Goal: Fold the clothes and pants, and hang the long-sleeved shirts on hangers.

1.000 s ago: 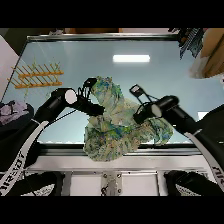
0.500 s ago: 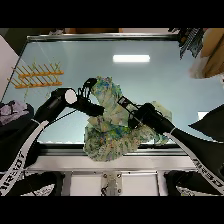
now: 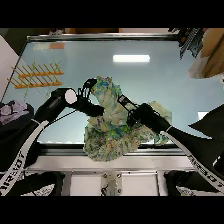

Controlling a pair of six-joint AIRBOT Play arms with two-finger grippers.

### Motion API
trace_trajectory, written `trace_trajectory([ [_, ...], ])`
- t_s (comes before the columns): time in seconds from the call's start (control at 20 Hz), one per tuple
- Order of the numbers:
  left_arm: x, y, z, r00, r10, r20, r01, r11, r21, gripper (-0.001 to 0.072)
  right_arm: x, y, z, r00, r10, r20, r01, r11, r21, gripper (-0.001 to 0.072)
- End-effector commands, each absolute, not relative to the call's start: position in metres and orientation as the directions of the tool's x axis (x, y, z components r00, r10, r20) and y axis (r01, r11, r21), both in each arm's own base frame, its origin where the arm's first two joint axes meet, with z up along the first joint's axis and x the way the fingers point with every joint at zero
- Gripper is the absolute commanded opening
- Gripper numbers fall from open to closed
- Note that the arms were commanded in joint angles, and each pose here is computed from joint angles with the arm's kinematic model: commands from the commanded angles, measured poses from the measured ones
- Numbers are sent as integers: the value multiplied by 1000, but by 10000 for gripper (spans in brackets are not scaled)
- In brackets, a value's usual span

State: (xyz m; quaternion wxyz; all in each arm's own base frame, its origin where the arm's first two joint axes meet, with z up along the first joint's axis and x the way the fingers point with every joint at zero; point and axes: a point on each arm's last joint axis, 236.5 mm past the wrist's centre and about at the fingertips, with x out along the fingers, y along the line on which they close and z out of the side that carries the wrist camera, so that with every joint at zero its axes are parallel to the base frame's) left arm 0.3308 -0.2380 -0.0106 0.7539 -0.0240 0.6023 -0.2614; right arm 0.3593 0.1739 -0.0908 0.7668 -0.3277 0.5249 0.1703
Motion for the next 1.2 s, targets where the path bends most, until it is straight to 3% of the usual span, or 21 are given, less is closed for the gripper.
trace_trajectory([
  [0.0,331,-237,-8,142,-424,-894,366,862,-350,12,367,178,-81,418,-63,-906,-563,765,-313,11],
  [0.15,336,-232,16,202,-444,-873,370,860,-352,12,383,172,-36,476,-49,-878,-487,816,-310,11],
  [0.25,335,-219,44,252,-458,-853,366,861,-354,12,376,142,8,455,-118,-883,-404,856,-323,9],
  [0.35,322,-206,70,270,-467,-842,372,857,-356,12,340,116,41,354,-150,-923,-326,905,-272,10],
  [0.55,275,-214,90,259,-503,-824,448,819,-359,12,241,116,67,102,-41,-994,-151,987,-56,10],
  [0.65,246,-219,74,212,-504,-837,480,800,-360,12,217,124,70,50,18,-999,-80,997,14,9],
  [0.8,234,-224,49,211,-507,-836,489,795,-359,12,231,135,68,111,68,-992,-4,998,68,9],
  [1.0,257,-231,39,255,-506,-824,471,809,-351,16,259,151,54,161,99,-982,6,995,101,10],
  [1.05,260,-233,37,244,-502,-830,469,810,-352,250,260,152,49,148,91,-985,16,995,95,10],
  [1.1,265,-237,37,236,-499,-834,467,811,-353,585,260,152,46,137,85,-987,18,996,88,10],
  [1.15,270,-240,39,229,-498,-837,458,813,-359,629,261,153,43,132,82,-988,20,996,86,10],
])
